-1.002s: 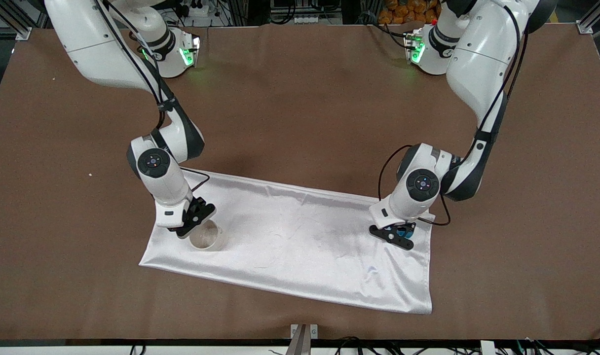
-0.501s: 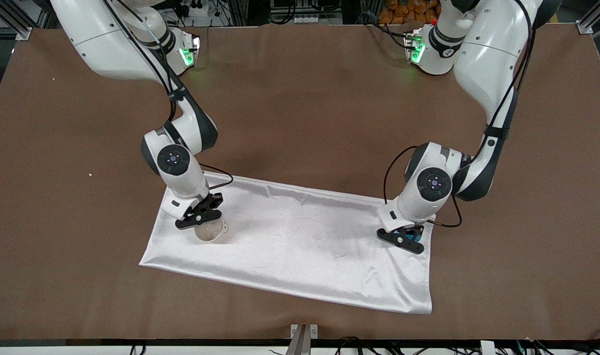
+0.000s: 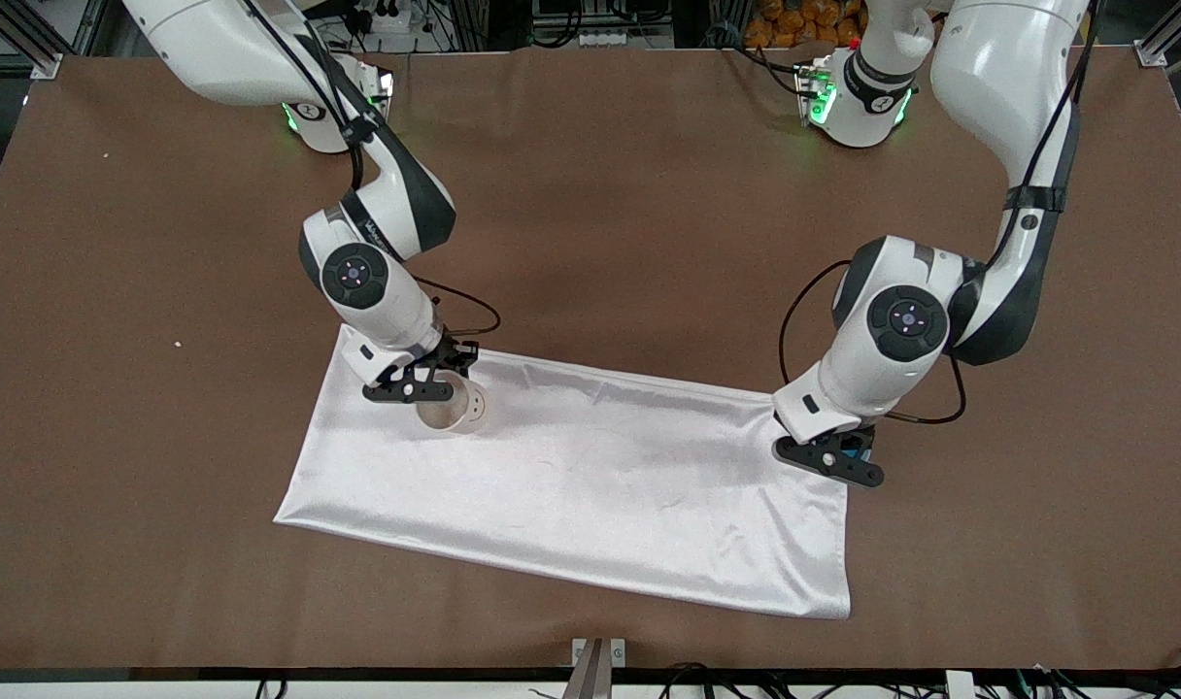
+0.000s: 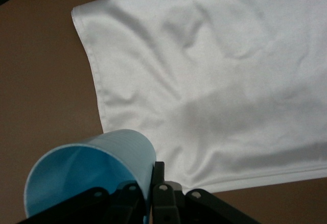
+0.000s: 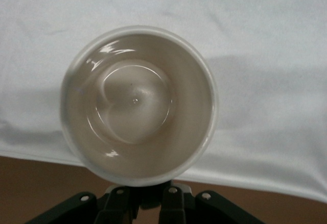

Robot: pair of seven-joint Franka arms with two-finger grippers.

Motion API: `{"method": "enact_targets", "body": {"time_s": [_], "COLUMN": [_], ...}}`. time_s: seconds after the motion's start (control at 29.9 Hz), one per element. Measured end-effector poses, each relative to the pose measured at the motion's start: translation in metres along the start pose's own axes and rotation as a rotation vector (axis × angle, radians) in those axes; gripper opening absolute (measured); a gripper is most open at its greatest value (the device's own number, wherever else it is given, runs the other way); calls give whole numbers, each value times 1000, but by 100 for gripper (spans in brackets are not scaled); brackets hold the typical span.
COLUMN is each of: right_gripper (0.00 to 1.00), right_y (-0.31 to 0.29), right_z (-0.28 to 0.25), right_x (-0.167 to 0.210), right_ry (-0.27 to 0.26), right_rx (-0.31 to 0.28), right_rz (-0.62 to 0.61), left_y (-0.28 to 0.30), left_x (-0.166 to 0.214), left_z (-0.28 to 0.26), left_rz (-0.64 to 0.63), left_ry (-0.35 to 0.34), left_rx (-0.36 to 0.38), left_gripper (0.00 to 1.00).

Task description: Place blue cup into white mug on table

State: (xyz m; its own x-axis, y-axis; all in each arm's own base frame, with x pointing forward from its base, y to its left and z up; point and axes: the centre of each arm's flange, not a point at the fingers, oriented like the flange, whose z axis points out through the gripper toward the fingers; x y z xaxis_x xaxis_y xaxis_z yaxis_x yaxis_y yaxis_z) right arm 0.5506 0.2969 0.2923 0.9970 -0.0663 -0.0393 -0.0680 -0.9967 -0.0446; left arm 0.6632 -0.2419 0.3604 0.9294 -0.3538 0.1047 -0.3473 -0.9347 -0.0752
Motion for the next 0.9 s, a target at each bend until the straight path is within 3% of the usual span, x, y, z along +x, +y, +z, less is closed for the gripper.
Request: {"method": "enact_targets", "body": {"time_s": [0.5, 0.9], "right_gripper": [19, 19], "right_y": [-118, -144], "right_z": [11, 34], "right_x": [-169, -218], "right_ry": [-6, -15], "right_rx": [-1, -49], "right_rz": [123, 166], "left_y": [8, 28], "left_x": [-20, -33], "left_z": [-69, -103], "left_rz": [-70, -120], "left_ry": [-72, -86], "left_rx": [20, 21], "left_gripper": [5, 5]}}
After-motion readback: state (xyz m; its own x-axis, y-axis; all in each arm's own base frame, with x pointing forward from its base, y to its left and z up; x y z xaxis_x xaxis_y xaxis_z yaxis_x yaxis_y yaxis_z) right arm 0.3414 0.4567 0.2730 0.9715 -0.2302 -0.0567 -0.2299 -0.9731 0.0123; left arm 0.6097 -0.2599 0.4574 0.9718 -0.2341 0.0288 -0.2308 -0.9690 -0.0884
